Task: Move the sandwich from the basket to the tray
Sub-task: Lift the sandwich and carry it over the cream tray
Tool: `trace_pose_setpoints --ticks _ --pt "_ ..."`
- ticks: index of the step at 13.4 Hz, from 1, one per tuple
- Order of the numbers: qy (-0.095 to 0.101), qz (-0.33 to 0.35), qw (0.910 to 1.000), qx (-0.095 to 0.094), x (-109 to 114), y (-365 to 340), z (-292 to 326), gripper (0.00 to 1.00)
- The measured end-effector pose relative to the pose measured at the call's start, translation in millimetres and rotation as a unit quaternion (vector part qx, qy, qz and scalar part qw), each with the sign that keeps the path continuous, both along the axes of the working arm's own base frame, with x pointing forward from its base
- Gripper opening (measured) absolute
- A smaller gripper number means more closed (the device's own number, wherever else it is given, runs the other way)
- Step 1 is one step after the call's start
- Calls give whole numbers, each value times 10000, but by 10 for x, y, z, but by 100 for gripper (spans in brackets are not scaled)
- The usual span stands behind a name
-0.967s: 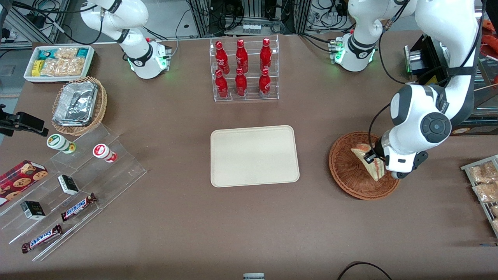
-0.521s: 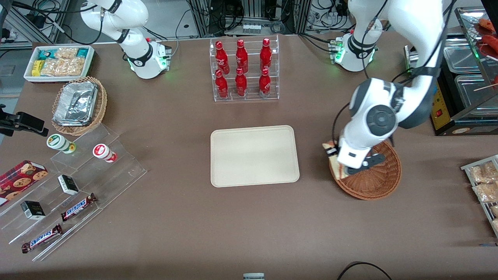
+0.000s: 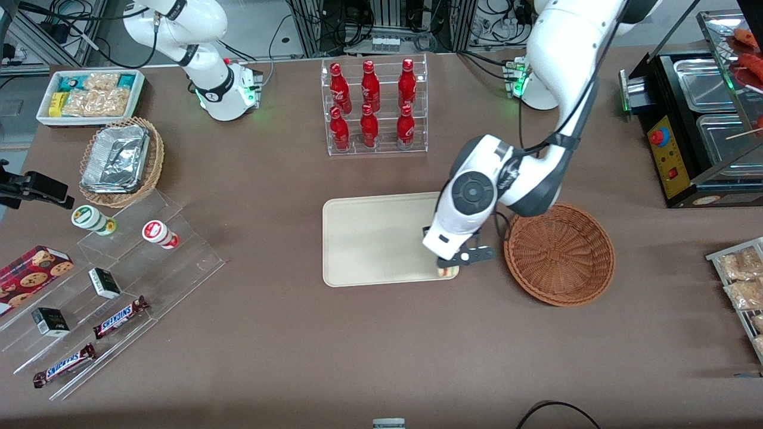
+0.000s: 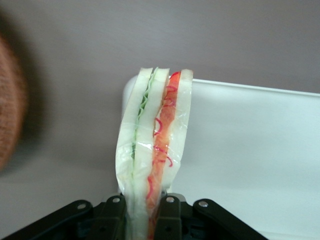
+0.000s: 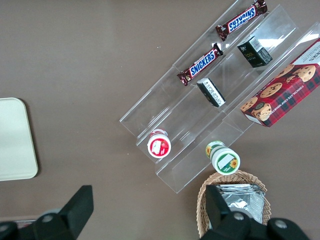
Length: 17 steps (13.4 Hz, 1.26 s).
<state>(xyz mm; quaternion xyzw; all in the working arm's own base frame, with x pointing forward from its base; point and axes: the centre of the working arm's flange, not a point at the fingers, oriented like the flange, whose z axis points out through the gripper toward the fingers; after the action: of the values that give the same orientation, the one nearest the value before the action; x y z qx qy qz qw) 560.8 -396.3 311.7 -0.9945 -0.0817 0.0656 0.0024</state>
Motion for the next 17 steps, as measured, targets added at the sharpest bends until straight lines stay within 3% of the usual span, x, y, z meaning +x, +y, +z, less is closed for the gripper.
trace_pose_setpoints --ticks 7,17 --pt "-37 98 9999 -91 -261 -1006 -321 19" --pt "96 311 9995 48 -327 -1130 -636 19"
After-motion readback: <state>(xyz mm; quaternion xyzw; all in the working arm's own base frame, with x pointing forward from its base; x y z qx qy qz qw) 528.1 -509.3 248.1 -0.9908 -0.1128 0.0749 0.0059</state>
